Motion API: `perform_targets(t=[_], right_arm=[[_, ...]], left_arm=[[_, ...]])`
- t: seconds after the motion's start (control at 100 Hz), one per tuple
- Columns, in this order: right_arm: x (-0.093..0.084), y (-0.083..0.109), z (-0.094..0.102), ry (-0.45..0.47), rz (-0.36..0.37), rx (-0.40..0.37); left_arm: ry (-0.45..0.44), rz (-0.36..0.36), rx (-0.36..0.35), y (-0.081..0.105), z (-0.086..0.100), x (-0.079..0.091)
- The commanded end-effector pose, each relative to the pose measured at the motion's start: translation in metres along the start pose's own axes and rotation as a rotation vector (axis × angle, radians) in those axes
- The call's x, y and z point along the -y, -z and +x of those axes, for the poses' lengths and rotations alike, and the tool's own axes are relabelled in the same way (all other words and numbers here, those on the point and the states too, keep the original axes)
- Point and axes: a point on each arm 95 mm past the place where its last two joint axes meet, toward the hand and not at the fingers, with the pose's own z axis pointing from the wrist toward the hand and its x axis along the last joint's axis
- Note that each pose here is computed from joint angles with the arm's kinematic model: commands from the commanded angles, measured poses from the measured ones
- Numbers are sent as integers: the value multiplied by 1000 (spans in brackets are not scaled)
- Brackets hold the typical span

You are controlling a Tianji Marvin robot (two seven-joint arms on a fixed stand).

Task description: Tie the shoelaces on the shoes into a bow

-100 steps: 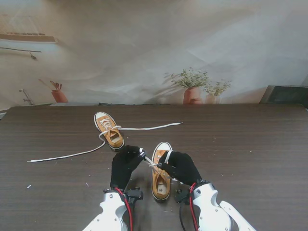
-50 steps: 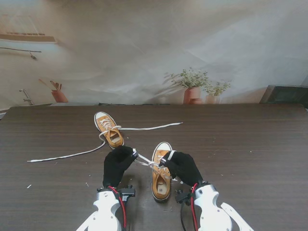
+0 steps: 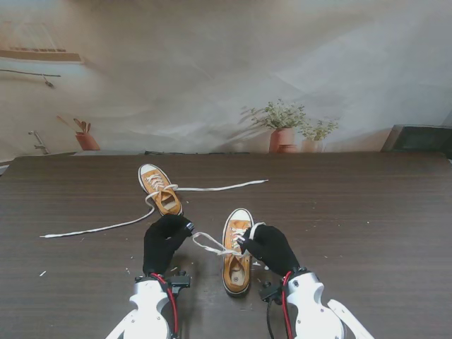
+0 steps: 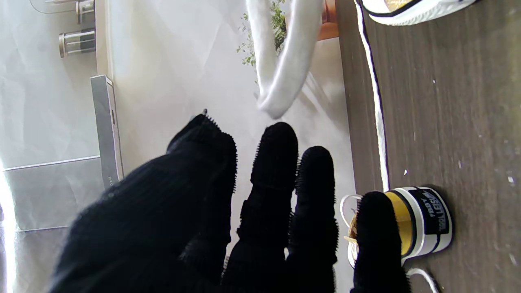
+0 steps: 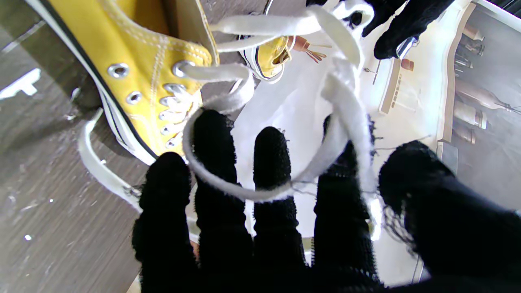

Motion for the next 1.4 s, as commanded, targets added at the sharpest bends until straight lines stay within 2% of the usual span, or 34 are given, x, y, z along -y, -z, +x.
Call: perform_targets(t=[0.0,0.26,0.38,0.56,0.67,0.83,1.03,1.24,1.39], right_arm=[[1,1,0,-7,12,2],[2,-1,1,-18,17,-5],[1,-1,2,-9,22,-14],[1,-2,3,-4,31,-21],[2,-3,3,-2,36,-26],[4,-4,5,-2,42,-30],[4,-4,5,3,49,-30],[5,-4,6,1,50,-32],[6,-3,6,0,50,-34]], left_arm=[[-5,-21,-5,0,0,2],[-29,-109,-30,2,-5,4],[-180,-209,-102,1,-10,8],[-465,-420,-194,0,-22,19],[-554,-498,-226,0,-27,19],[-589,-578,-243,1,-32,10],[-569,-641,-238,7,-36,-1],[-602,-641,-266,9,-39,-12],[-591,-637,-268,9,-40,-25]])
